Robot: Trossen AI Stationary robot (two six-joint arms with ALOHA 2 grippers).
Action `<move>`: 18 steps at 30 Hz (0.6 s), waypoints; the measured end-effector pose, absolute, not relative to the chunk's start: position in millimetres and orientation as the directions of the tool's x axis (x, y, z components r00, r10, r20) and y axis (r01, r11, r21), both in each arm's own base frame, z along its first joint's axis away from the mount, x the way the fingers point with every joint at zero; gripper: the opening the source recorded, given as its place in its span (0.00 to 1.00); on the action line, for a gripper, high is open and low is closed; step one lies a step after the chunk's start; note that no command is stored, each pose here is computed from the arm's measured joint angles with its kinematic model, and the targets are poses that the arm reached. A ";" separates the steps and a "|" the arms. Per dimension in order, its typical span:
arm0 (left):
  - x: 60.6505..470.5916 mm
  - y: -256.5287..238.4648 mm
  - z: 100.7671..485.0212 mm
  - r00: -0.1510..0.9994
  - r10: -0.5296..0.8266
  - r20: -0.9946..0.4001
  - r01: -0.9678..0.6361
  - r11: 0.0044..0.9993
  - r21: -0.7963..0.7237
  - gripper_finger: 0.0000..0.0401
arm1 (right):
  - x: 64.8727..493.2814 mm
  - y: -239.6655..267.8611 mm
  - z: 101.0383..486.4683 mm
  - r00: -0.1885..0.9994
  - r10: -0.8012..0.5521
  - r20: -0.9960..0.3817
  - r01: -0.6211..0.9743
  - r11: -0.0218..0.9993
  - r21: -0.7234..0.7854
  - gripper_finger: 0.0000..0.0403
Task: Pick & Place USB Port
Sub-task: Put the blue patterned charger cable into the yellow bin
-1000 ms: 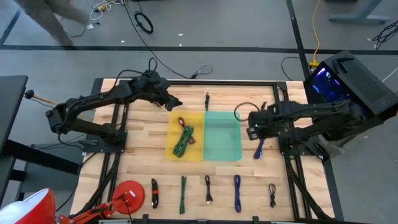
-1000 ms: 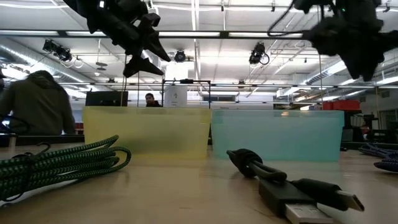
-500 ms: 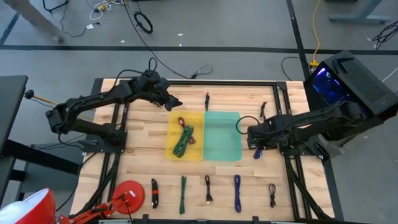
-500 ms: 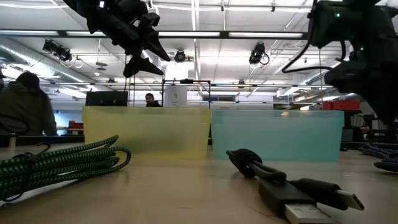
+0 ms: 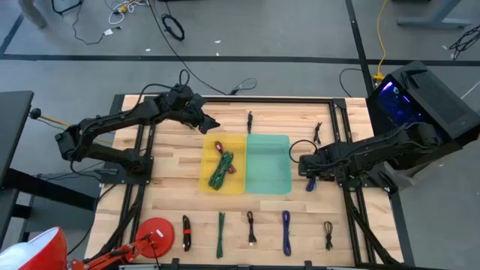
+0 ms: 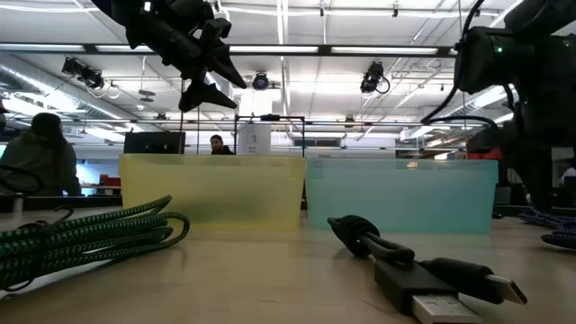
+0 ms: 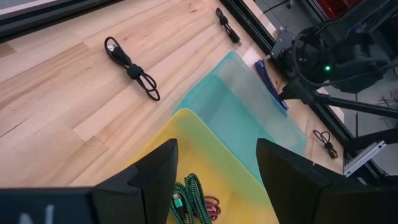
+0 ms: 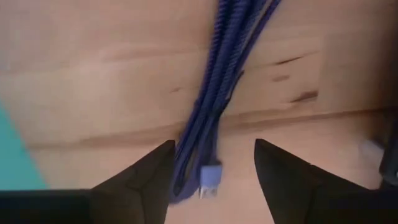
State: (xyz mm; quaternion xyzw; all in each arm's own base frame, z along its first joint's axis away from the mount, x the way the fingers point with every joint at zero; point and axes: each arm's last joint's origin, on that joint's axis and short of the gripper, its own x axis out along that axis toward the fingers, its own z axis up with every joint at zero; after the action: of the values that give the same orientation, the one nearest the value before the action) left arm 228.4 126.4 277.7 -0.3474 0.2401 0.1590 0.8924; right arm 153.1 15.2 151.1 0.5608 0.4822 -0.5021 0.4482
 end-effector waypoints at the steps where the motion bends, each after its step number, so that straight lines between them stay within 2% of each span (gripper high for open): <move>1: 228.4 126.4 277.7 0.834 0.117 -0.539 -0.450 0.709 -0.543 0.56 | 152.2 14.6 149.1 0.031 0.074 -0.997 0.988 -0.154 0.019 0.55; 7: 228.4 126.4 277.7 0.834 0.117 -0.539 -0.445 0.719 -0.533 0.56 | 154.9 13.0 137.6 0.122 0.018 -0.992 0.965 -0.235 0.114 0.53; 13: 228.4 126.4 277.7 0.834 0.117 -0.539 -0.445 0.720 -0.533 0.56 | 151.2 12.7 135.2 0.097 0.016 -0.995 0.962 -0.256 0.090 0.50; 16: 228.4 126.5 277.7 0.834 0.118 -0.539 -0.446 0.720 -0.532 0.56 | 149.7 12.7 134.8 0.081 0.020 -0.997 0.965 -0.251 0.073 0.43; 18: 228.4 126.5 277.8 0.834 0.119 -0.538 -0.446 0.720 -0.532 0.56 | 148.5 12.8 134.5 0.068 0.024 -0.997 0.968 -0.245 0.060 0.33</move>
State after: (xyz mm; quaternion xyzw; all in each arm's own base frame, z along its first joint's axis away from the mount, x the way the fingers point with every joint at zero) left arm 228.4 126.5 277.8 -0.3393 0.2408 0.1575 0.8956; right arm 148.5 12.8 134.5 0.5817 0.4263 -0.5331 0.4424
